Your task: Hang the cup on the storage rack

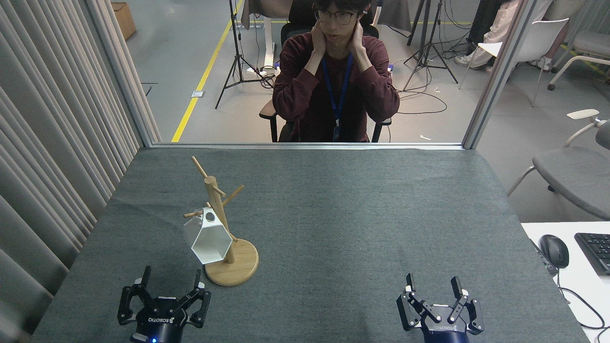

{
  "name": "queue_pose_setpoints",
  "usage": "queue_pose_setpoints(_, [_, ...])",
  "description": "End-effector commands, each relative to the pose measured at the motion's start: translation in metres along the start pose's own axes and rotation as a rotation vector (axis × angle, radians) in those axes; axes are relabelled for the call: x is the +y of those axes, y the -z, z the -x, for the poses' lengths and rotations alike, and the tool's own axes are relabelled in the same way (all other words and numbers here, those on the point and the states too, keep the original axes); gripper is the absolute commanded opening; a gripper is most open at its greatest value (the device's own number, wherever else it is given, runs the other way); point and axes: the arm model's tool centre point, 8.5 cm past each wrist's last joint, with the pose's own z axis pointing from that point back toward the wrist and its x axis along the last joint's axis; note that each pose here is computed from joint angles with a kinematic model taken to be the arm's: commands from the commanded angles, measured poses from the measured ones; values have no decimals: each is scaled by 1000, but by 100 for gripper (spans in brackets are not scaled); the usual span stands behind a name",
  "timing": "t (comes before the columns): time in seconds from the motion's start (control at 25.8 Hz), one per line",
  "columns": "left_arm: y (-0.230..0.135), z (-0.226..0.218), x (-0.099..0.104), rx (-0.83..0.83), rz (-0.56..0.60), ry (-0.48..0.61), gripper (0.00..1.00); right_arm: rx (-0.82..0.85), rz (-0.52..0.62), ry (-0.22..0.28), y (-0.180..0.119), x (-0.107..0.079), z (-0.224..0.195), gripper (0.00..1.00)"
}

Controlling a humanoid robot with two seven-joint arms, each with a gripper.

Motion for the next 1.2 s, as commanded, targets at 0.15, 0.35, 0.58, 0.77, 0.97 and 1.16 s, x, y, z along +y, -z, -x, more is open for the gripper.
queue_pose_setpoints(0.15, [-4,2,16,-28,30,-134,100,-10,2,2,-5,1,-2,98])
queue_pose_setpoints(0.35, [-19,-2,7,-132,67,-213,100,-21,6,2,-5,-1,-3,98])
queue_pose_setpoints(0.58, [-23,-6,6,-156,65,-231,100,-32,6,1,-5,-1,-3,98])
queue_pose_setpoints(0.77, [-23,-10,7,-158,49,-236,100,-31,4,2,-6,0,-3,98])
queue_pose_setpoints(0.97, [-22,-12,18,-137,-62,-242,100,-48,16,14,-4,-5,-6,98])
queue_pose_setpoints(1.16, [-23,-18,21,-146,-96,-247,100,-119,36,45,-7,-16,-11,98])
